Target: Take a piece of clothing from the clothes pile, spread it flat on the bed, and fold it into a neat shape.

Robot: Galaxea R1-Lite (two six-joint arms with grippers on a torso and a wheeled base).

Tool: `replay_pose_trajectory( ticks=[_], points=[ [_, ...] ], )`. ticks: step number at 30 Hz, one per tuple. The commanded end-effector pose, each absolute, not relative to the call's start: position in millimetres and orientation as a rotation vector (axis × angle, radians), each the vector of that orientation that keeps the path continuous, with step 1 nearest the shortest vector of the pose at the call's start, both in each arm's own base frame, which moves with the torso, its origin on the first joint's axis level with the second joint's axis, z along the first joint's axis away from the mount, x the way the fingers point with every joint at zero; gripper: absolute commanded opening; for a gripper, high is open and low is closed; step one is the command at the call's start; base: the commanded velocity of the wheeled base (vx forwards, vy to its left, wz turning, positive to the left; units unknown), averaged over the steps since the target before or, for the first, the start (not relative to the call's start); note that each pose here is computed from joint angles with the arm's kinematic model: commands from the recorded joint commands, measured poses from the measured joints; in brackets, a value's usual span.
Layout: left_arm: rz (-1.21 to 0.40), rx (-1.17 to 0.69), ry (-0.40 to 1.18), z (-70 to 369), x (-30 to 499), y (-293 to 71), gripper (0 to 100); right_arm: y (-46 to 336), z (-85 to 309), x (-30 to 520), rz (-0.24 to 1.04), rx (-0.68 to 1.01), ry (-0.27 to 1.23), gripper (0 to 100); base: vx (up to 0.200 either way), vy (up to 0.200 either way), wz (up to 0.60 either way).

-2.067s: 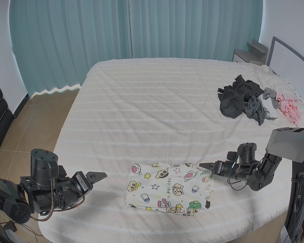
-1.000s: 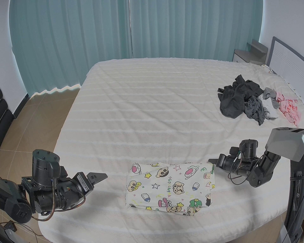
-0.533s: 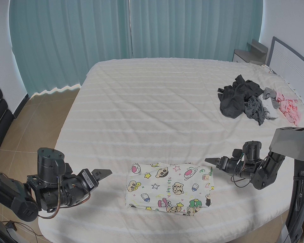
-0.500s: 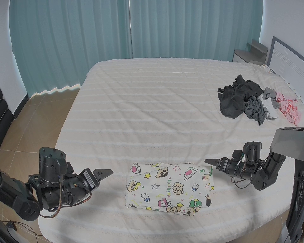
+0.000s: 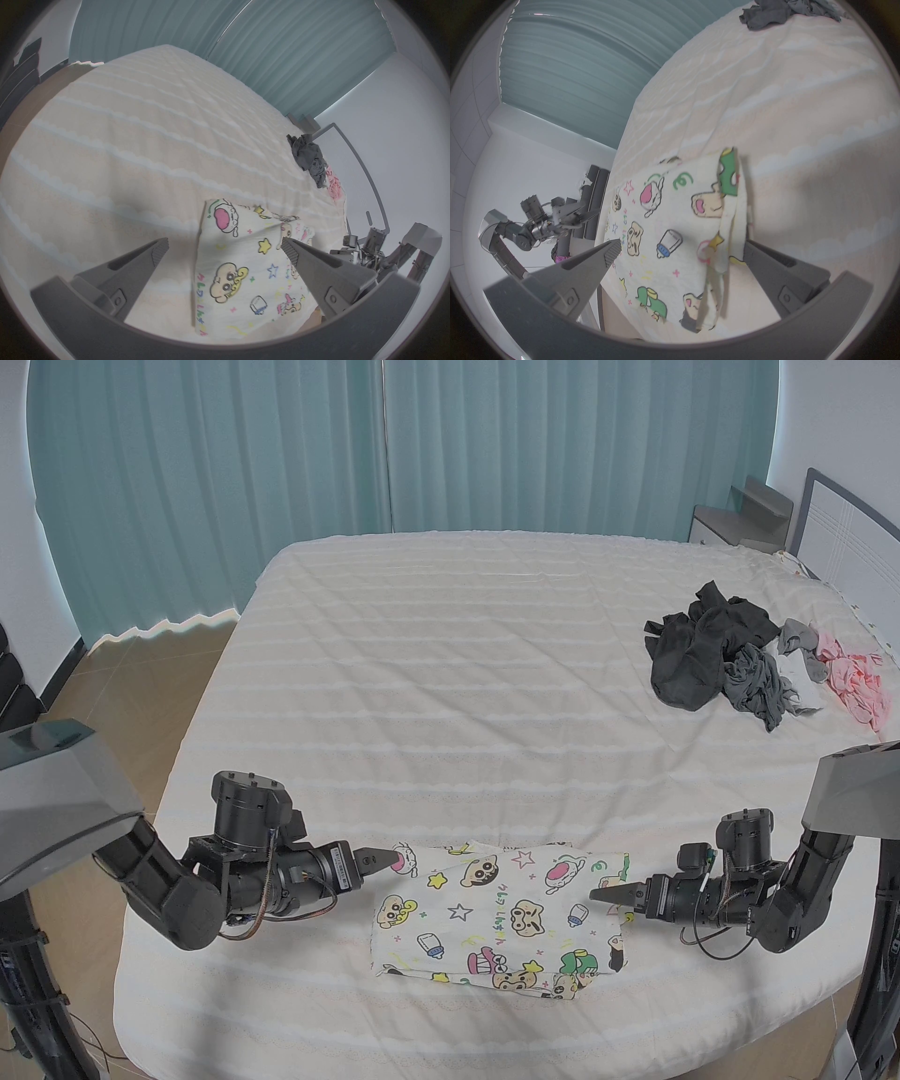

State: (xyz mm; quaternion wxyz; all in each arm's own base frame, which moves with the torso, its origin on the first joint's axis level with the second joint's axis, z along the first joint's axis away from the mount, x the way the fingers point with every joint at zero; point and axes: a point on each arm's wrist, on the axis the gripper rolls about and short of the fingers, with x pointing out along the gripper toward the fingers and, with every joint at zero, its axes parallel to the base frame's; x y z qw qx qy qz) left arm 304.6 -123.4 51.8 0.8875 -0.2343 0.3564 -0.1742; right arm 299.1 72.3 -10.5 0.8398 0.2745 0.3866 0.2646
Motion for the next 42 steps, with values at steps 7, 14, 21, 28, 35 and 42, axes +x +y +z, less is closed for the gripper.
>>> replay_pose_trajectory(
  ticks=[7,14,21,28,35,42],
  points=[
    [-0.397,-0.479,0.848,10.6,319.0,-133.2,100,91.3,-18.8,288.1,0.606,0.558,0.907,100,0.000,0.000,0.00],
    [-0.467,-0.478,0.885,5.3,314.3,-146.1,100,98.2,-21.9,293.5,0.625,0.550,0.904,100,0.000,0.000,0.00],
    [-0.506,-0.470,0.876,3.2,313.0,-160.2,100,88.3,-19.3,295.7,0.587,0.561,0.892,100,0.000,0.000,0.00],
    [-0.518,-0.467,0.883,2.2,310.1,-165.9,100,74.1,-20.5,291.3,0.533,0.551,0.927,100,0.000,0.000,0.00],
    [-0.518,-0.471,0.885,2.2,309.8,-166.4,100,81.1,-29.9,293.0,0.533,0.504,0.949,100,0.000,0.000,0.00],
    [-0.529,-0.466,0.889,2.5,307.5,-170.0,100,105.2,-28.2,297.9,0.601,0.493,0.942,100,0.000,0.000,0.00]
  ],
)
